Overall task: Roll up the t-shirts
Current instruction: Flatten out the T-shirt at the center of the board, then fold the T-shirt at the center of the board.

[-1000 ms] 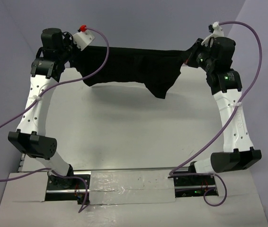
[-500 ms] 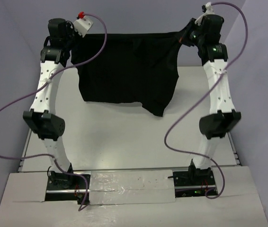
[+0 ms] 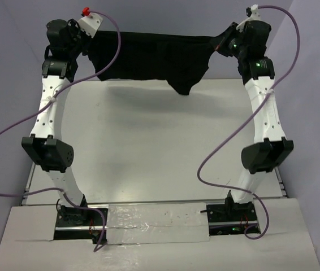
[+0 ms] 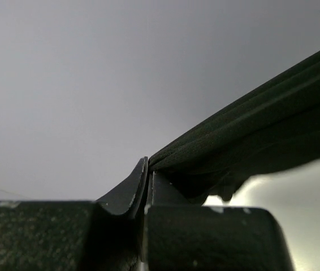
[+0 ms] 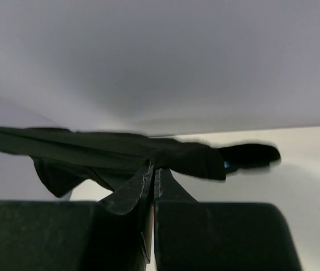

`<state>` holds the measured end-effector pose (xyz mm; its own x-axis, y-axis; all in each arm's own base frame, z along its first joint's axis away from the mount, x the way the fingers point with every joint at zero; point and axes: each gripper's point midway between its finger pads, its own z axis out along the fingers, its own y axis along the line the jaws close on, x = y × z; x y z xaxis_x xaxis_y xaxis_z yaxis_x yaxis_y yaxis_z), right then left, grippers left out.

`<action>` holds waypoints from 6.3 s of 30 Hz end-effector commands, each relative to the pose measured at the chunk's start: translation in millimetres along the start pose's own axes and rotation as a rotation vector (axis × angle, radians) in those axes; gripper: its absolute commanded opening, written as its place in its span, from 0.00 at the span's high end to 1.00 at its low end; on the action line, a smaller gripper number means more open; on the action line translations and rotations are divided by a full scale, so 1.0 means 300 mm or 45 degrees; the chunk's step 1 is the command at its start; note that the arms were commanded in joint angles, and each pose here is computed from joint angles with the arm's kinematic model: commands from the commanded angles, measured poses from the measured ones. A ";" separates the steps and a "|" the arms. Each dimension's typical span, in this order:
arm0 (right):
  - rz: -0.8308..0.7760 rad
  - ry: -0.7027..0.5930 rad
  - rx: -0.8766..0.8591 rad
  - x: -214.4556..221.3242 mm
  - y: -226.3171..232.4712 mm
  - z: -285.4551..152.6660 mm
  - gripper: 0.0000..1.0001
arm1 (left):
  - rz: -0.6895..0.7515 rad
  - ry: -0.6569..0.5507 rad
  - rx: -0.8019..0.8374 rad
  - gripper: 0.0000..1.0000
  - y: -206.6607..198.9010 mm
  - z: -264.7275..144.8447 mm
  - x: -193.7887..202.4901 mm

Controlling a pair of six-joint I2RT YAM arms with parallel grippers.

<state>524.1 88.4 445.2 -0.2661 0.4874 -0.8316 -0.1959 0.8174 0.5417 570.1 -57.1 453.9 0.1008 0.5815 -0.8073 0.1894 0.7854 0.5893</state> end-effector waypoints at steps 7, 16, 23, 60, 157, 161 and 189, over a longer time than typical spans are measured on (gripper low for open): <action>-0.028 0.165 0.224 0.344 -0.230 -0.259 1.00 | 0.261 0.201 0.627 0.95 -0.339 -0.316 0.303; 0.151 0.578 0.396 0.891 -0.447 -0.460 1.00 | 0.515 0.553 1.393 0.67 -0.852 -0.738 0.804; 0.314 0.749 0.440 1.085 -0.533 -0.408 1.00 | 0.383 0.804 1.458 0.29 -0.911 -0.811 0.908; 0.402 0.951 0.938 1.361 -0.595 -0.853 0.28 | 0.543 0.642 1.238 0.85 -1.076 -0.803 1.063; -0.086 0.608 0.581 1.054 -0.508 -0.463 1.00 | -0.220 1.013 0.828 1.00 -0.840 -0.726 0.934; -0.148 0.577 0.549 0.988 -0.503 -0.396 1.00 | -0.233 1.049 0.772 1.00 -0.826 -0.711 0.972; -0.266 0.662 0.500 0.967 -0.528 -0.194 1.00 | -0.276 1.009 0.594 1.00 -0.772 -0.533 1.003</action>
<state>406.6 86.5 118.7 -0.7194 0.1825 -0.6702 0.0359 0.9734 0.2265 379.6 -34.0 66.0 -0.6609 0.5629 -0.4964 0.5550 0.8118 0.1816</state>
